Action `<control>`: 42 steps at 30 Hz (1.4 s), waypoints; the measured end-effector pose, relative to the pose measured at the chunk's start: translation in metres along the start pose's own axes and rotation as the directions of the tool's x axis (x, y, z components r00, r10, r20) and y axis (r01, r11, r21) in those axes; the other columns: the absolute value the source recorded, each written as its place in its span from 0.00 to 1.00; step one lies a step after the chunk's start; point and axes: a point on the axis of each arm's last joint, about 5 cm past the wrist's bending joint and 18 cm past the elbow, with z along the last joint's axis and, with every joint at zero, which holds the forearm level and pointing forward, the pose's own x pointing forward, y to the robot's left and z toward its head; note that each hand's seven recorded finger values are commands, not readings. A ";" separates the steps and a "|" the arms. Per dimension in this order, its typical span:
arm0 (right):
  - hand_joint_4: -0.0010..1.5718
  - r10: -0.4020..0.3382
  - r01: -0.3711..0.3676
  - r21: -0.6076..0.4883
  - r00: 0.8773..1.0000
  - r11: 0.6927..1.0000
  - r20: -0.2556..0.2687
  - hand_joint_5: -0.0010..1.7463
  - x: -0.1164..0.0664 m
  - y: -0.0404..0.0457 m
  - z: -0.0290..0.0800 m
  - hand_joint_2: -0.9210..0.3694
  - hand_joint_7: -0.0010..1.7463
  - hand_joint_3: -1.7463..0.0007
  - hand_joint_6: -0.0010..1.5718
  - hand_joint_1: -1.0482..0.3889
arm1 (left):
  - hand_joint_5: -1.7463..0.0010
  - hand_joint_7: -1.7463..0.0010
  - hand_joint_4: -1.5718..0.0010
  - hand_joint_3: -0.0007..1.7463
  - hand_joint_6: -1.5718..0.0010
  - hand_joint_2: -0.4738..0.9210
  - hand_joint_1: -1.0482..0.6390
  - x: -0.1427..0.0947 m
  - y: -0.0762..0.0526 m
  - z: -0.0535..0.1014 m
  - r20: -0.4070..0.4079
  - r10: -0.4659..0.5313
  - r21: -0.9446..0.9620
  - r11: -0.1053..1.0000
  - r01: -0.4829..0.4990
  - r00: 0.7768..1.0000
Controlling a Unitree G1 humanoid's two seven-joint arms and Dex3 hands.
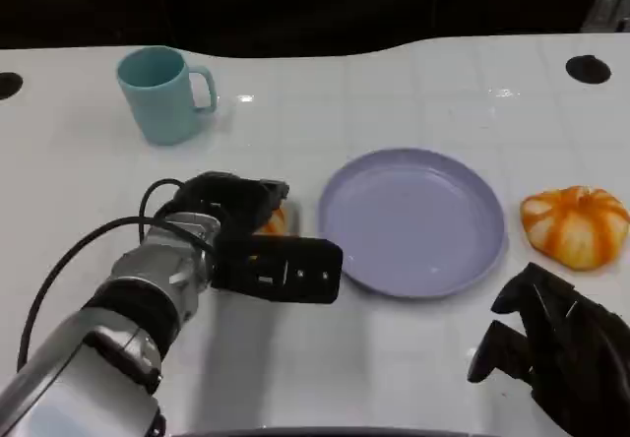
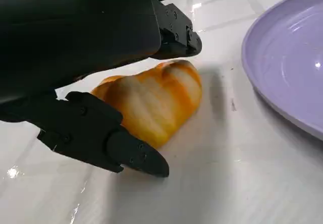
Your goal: Grasp the bread from the table and place it into the plate.
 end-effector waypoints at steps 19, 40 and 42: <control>0.43 -0.006 0.006 0.016 1.000 1.000 0.003 1.00 -0.005 -0.0025 0.000 0.00 0.90 0.83 0.37 0.39 | 0.28 0.93 0.52 0.02 0.30 1.00 0.46 0.000 -0.002 -0.002 -0.024 0.075 -0.067 0.995 -0.077 0.997; 0.43 -0.028 0.028 0.010 1.000 1.000 0.003 1.00 -0.010 -0.0073 0.001 0.00 0.90 0.86 0.37 0.39 | 0.00 0.00 0.47 0.19 0.63 0.96 0.52 -0.010 -0.027 -0.020 0.008 0.292 -0.147 0.947 -0.287 0.957; 0.43 -0.028 0.028 0.010 1.000 1.000 0.003 1.00 -0.010 -0.0073 0.001 0.00 0.90 0.86 0.37 0.39 | 0.00 0.00 0.46 0.19 0.62 0.96 0.52 -0.010 -0.027 -0.020 0.005 0.301 -0.153 0.943 -0.296 0.954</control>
